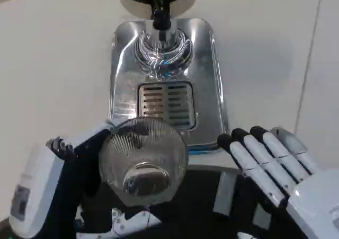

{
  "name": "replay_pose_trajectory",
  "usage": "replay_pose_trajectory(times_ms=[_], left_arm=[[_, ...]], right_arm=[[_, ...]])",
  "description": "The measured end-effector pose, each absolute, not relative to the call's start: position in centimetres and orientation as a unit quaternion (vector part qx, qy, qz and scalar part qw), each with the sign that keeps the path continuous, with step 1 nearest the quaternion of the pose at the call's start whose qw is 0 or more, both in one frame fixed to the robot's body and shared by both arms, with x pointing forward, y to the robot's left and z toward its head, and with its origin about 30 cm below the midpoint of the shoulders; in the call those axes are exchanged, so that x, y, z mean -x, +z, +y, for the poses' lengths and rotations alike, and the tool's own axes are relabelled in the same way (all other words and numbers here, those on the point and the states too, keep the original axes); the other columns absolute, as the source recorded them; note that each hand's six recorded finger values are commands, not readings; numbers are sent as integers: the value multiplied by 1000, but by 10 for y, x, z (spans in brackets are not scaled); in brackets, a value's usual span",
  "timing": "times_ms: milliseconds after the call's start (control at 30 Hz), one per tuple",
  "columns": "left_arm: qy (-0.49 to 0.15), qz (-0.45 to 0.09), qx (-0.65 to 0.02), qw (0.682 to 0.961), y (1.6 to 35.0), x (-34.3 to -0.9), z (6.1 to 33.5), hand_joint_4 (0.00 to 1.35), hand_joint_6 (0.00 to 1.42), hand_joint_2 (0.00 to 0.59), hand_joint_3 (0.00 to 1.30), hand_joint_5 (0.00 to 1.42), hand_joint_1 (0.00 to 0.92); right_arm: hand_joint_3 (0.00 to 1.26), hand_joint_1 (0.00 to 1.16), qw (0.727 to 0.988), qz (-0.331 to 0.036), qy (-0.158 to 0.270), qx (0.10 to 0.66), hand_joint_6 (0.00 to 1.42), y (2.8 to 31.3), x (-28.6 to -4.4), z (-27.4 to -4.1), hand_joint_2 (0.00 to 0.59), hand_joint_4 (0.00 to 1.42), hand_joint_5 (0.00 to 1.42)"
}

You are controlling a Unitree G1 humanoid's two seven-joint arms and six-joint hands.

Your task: Grasp the cup under the faucet to collect the drink, then remove the cup.

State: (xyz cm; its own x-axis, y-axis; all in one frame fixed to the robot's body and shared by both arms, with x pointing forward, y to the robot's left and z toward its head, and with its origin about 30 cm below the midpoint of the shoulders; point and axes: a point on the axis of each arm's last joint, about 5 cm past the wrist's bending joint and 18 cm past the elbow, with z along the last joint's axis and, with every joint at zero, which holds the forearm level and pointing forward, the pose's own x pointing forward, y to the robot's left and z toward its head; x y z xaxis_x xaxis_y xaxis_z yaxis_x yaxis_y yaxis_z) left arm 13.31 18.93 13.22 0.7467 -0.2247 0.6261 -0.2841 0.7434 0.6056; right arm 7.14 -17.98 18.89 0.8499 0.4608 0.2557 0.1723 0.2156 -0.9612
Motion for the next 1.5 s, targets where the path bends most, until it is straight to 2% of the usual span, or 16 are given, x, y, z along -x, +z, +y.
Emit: replay_pose_trajectory(times_ms=[600,867,1100,1500], left_arm=[[23,-353,-350,867,130,-137,187,1260,1424,72,1209,1374,698],[27,-347,-357,867,128,-150,186,1260,1424,72,1210,1374,697],[43,-322,-361,874,121,-180,183,1260,1424,72,1208,1374,697],[66,-302,-363,879,115,-249,155,1260,1424,72,1212,1374,697]], right_arm=[[0,0,742,-243,93,618,0,192,-73,-179,586,0,0],[0,0,746,-239,86,616,0,192,-73,-179,586,0,0],[0,0,754,-226,76,612,0,192,-69,-179,586,0,0],[0,0,755,-203,56,621,0,194,-58,-173,586,0,0]])
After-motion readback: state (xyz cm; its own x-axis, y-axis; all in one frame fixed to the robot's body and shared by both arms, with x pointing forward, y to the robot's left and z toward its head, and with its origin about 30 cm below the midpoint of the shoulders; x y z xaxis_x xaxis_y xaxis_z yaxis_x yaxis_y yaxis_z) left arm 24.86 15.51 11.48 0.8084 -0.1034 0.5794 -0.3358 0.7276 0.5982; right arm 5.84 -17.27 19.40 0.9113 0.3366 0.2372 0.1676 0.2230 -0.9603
